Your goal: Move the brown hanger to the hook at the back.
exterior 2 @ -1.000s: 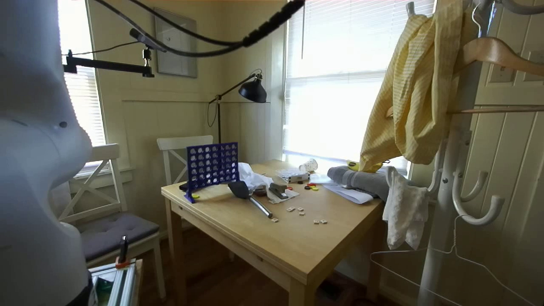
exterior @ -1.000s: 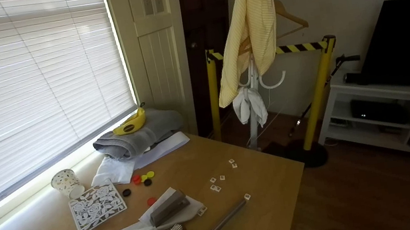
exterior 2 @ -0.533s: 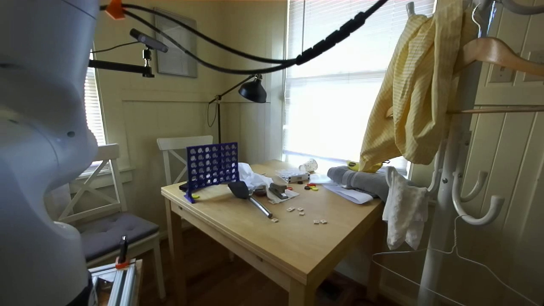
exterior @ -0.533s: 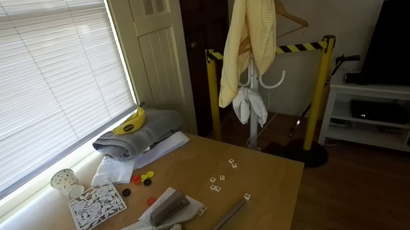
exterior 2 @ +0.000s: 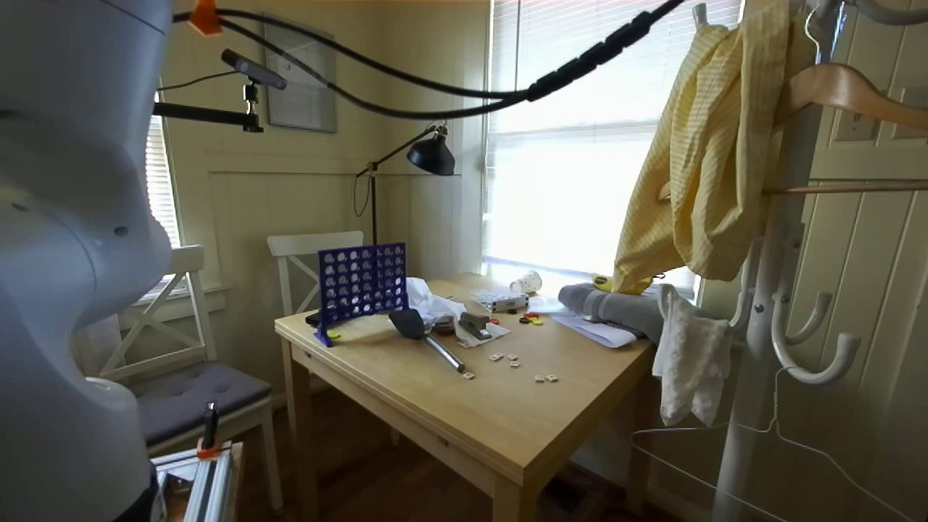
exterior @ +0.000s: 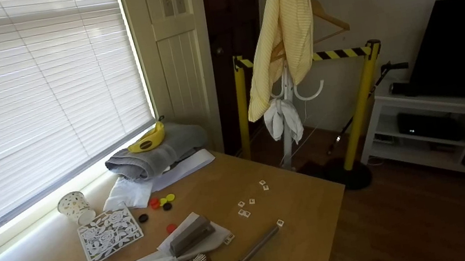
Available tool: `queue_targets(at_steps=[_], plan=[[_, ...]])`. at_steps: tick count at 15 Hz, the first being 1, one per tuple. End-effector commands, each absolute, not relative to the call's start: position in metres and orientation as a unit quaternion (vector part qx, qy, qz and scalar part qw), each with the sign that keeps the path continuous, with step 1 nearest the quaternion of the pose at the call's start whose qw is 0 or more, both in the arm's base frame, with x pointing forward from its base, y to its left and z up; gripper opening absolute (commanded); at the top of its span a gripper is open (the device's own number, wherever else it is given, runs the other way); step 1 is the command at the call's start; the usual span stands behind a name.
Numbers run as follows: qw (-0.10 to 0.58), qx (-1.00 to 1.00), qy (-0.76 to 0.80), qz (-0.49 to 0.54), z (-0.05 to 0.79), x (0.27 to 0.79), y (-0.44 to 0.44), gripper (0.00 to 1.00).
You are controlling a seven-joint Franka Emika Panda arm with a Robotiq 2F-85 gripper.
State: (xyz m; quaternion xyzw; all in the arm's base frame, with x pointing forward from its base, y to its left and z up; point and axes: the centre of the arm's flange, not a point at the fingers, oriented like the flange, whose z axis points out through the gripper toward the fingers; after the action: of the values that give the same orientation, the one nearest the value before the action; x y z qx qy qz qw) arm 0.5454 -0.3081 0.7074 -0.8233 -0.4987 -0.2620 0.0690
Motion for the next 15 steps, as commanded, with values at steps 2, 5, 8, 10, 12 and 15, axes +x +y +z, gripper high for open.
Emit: queue_targets(at_steps=[2, 5, 8, 10, 12, 15], plan=[[0.027, -0.808, -0.506, -0.299, 0.725, 0.594, -0.334, 1.00], [0.021, -0.812, -0.496, -0.307, 0.719, 0.622, -0.338, 1.00], [0.013, -0.820, -0.486, -0.302, 0.700, 0.652, -0.333, 1.00], [0.026, -0.814, -0.490, -0.309, 0.679, 0.618, -0.315, 1.00], [0.026, -0.818, -0.486, -0.307, 0.669, 0.630, -0.313, 1.00], [0.015, -0.820, -0.485, -0.303, 0.668, 0.633, -0.315, 1.00]])
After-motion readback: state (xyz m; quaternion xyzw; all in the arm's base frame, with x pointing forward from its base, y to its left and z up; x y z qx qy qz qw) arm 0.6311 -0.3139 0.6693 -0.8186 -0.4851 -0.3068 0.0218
